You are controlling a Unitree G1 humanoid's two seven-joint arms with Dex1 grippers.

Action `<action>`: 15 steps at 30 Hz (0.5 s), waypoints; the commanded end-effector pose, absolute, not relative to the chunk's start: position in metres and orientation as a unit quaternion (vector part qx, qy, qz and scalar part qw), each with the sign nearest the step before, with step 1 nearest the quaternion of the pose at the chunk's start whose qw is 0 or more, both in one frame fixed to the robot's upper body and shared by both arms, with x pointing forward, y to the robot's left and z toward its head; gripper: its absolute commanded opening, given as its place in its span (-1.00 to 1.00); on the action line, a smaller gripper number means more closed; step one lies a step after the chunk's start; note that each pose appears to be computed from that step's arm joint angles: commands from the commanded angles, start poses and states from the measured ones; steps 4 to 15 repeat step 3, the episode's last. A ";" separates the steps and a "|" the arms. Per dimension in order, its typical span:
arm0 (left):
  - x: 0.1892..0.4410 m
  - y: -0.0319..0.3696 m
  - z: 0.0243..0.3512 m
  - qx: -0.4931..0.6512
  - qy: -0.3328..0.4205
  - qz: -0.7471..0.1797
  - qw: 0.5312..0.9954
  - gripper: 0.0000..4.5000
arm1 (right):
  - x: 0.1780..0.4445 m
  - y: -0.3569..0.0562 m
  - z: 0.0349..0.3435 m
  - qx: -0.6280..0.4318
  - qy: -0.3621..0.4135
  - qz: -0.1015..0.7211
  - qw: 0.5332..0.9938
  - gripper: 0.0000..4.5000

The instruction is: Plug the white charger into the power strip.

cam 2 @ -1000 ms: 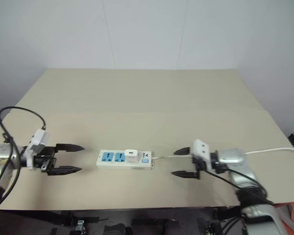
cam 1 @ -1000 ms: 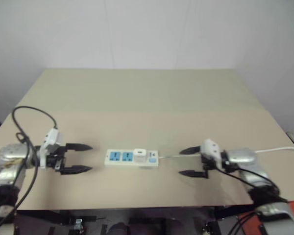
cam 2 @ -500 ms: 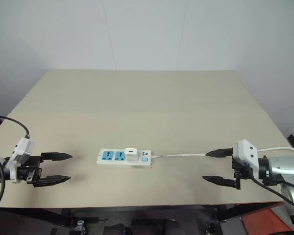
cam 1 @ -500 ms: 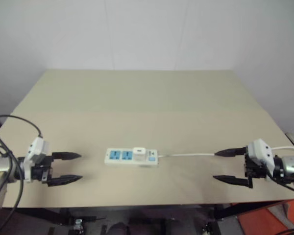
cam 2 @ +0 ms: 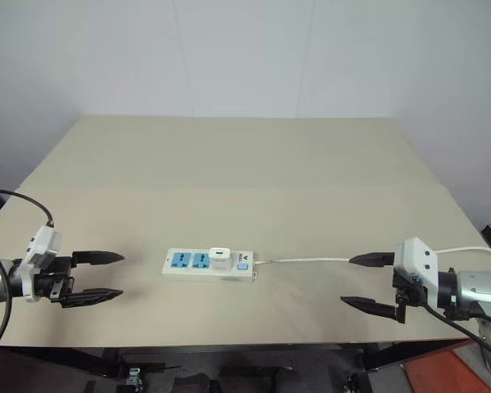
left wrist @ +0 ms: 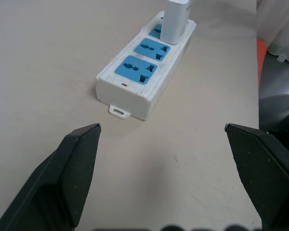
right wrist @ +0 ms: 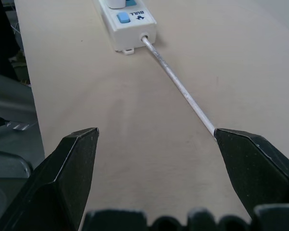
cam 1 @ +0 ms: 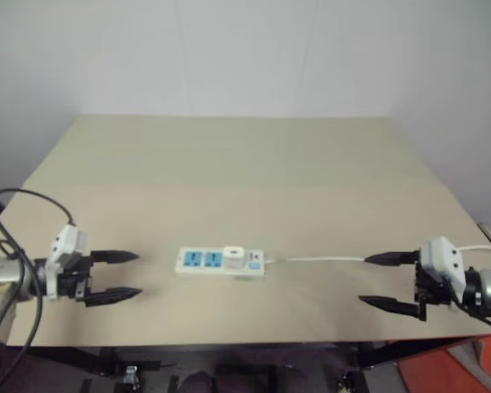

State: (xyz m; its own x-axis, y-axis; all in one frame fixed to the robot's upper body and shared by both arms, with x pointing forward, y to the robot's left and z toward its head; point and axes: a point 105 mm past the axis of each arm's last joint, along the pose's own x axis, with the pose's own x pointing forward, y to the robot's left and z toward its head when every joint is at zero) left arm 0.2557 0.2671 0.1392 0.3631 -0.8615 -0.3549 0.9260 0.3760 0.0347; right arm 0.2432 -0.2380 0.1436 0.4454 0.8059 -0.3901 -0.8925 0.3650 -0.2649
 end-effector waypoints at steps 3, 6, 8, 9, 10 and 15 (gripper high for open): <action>0.257 0.264 0.148 0.125 0.131 -0.549 0.816 1.00 | 0.241 -0.239 0.156 -0.233 0.074 0.513 0.823 0.99; 0.257 0.264 0.148 0.125 0.131 -0.549 0.816 1.00 | 0.241 -0.239 0.156 -0.233 0.074 0.513 0.823 0.99; 0.257 0.264 0.148 0.125 0.131 -0.549 0.816 1.00 | 0.241 -0.239 0.156 -0.233 0.074 0.513 0.823 0.99; 0.257 0.264 0.148 0.125 0.131 -0.549 0.816 1.00 | 0.241 -0.239 0.156 -0.233 0.074 0.513 0.823 0.99; 0.257 0.264 0.148 0.125 0.131 -0.549 0.816 1.00 | 0.241 -0.239 0.156 -0.233 0.074 0.513 0.823 0.99; 0.257 0.264 0.148 0.125 0.131 -0.549 0.816 1.00 | 0.241 -0.239 0.156 -0.233 0.074 0.513 0.823 0.99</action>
